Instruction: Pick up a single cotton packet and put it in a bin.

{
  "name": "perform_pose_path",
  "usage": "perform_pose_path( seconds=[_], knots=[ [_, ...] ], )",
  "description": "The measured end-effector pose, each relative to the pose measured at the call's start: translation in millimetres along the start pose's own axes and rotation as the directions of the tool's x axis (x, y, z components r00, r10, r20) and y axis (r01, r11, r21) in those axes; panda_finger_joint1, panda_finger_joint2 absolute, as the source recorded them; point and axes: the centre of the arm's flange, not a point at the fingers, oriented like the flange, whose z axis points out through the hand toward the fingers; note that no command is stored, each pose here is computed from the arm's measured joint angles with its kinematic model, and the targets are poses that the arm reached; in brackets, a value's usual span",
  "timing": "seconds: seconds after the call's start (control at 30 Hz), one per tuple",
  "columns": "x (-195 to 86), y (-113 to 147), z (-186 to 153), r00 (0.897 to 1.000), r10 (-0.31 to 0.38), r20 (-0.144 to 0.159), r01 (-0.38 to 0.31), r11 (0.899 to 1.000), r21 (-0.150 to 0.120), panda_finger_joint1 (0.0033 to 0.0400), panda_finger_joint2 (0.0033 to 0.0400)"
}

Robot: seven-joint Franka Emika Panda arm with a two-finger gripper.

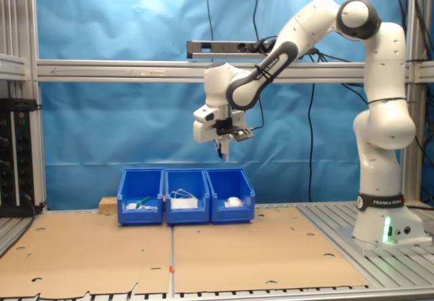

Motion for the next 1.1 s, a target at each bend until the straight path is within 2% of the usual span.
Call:
perform_pose_path(
  seconds=[0.57, 1.1],
  knots=[
    [-3.0, 0.2, -1.9, 0.999, -0.029, 0.028, 0.030, 0.998, -0.052, 0.0052, 0.0052],
    [-6.9, 0.7, -2.7, 0.999, -0.039, 0.036, 0.041, 0.997, -0.064, 0.0052, 0.0052]
  ],
)
